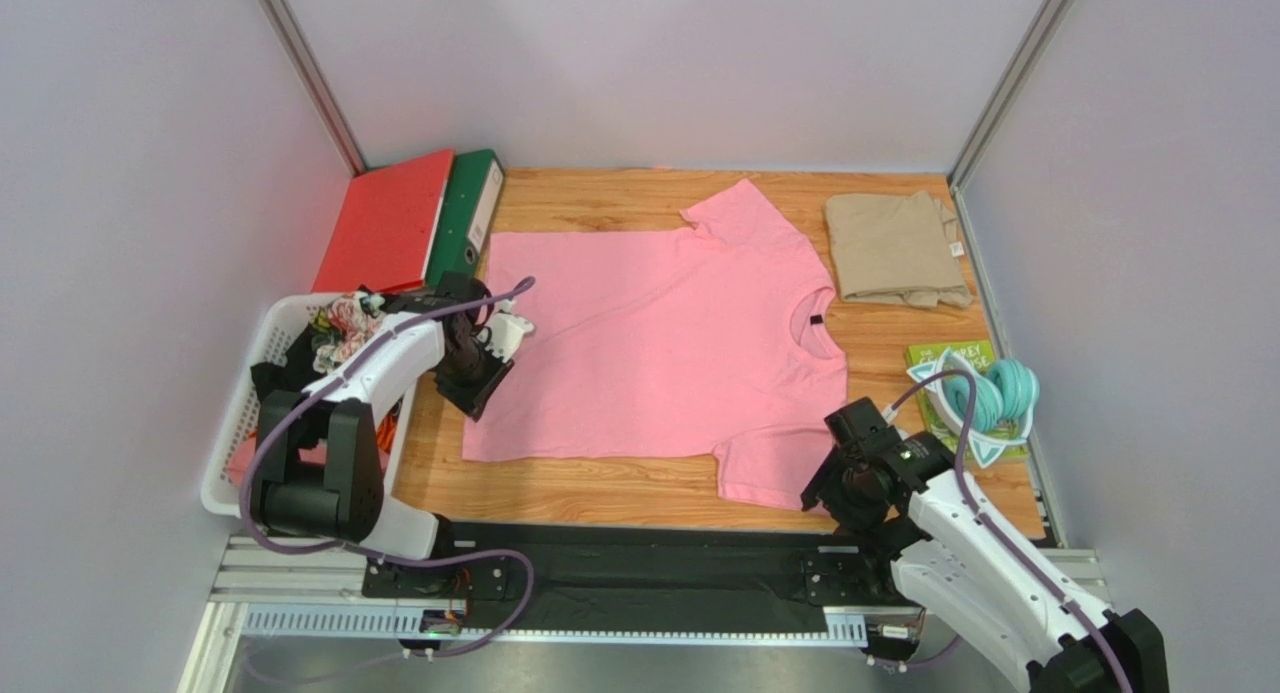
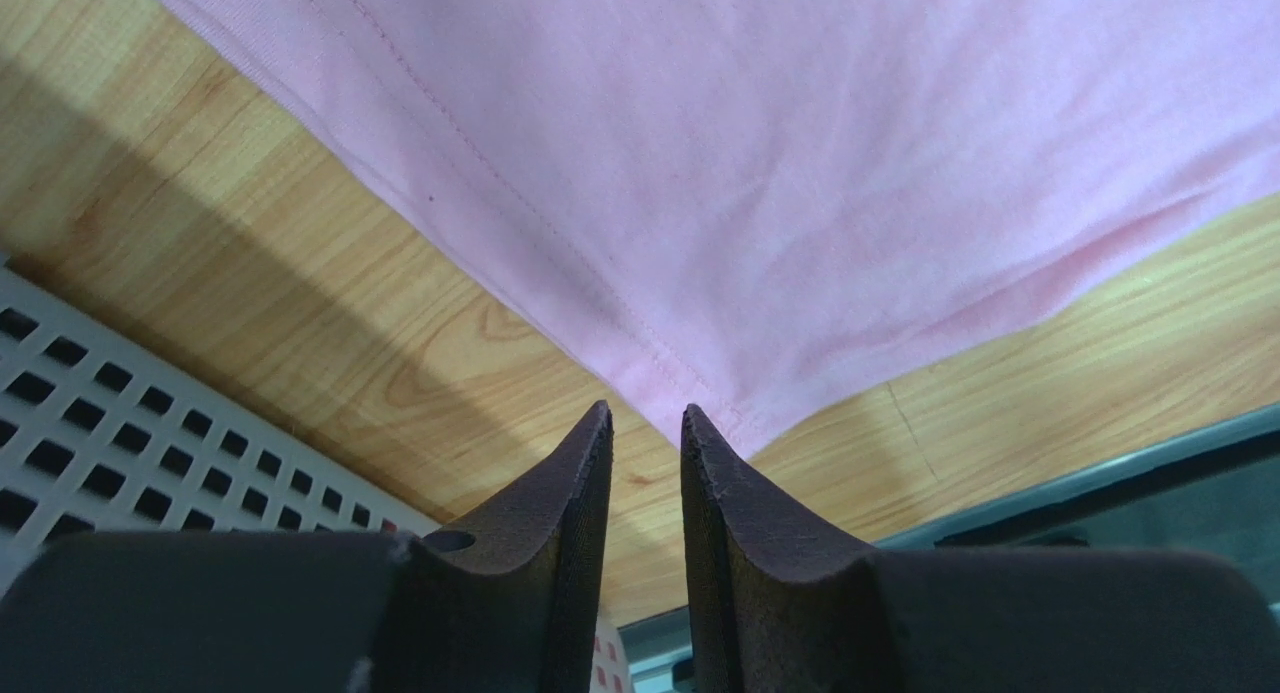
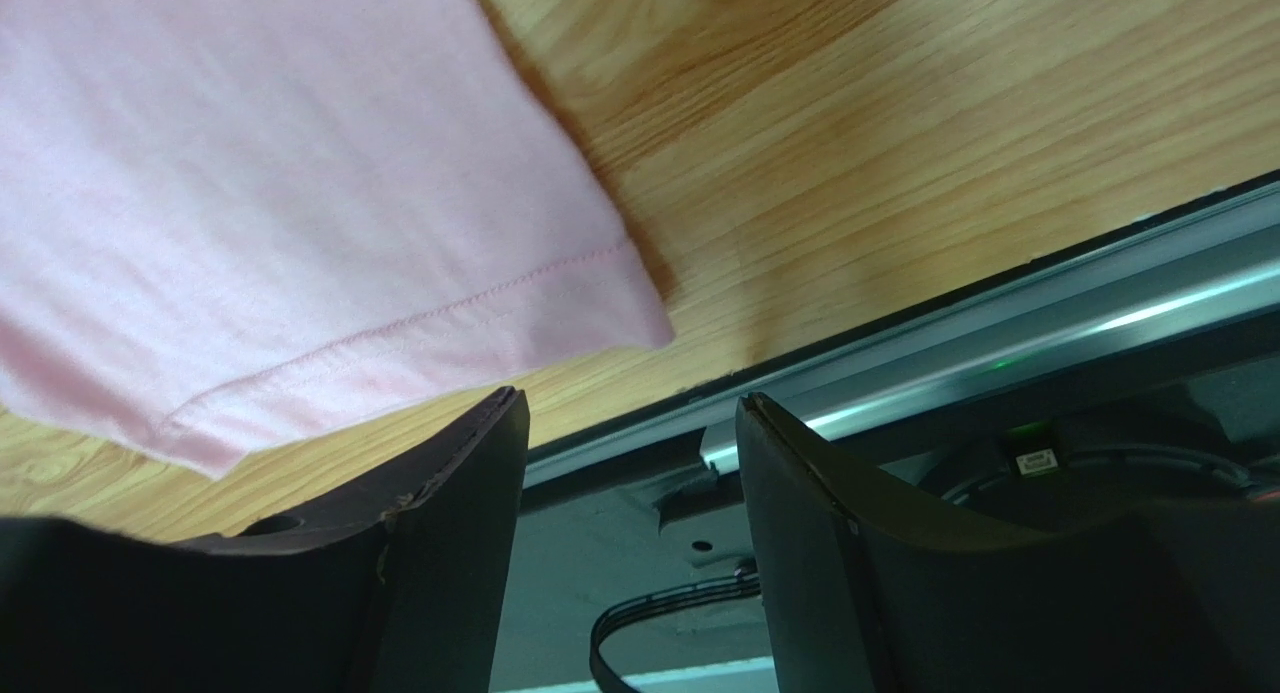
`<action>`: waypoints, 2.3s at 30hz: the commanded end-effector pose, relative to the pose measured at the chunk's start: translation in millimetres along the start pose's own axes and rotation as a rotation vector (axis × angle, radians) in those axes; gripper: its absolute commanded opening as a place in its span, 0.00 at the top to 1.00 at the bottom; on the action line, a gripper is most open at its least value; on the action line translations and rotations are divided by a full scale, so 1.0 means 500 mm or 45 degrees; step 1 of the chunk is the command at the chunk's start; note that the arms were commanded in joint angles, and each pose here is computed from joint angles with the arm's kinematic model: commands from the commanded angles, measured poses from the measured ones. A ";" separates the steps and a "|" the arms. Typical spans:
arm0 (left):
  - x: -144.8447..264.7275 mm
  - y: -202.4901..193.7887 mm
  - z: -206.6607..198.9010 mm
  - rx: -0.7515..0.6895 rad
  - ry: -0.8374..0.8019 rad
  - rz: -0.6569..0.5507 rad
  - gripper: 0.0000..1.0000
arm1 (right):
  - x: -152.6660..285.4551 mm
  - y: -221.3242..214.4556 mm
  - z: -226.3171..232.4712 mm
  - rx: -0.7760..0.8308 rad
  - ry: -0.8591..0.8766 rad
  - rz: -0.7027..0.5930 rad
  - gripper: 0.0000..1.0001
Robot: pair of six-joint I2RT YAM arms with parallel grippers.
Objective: Fold and stack the t-shirts
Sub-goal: Grap the side of the flattened tshirt closest away from the robot with both arms
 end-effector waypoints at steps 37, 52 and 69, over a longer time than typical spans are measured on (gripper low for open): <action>-0.050 -0.019 -0.006 -0.064 -0.107 -0.060 0.69 | -0.008 0.055 0.034 -0.026 -0.109 -0.187 0.53; 0.005 -0.059 -0.029 -0.113 -0.138 0.017 0.57 | -0.009 0.055 0.031 0.004 -0.119 -0.185 0.53; -0.048 -0.100 -0.032 -0.076 -0.169 0.171 0.52 | -0.004 0.055 0.033 0.001 -0.092 -0.188 0.53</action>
Point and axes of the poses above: each gripper's point midway between its finger pads, its own x axis back along the fingers, its own z axis along the line the jaws close on, y = z × x, the point moved 2 cm from there along x, back along the fingers, and after that the axes turned 3 degrees about -x, right-handed, at the moved point
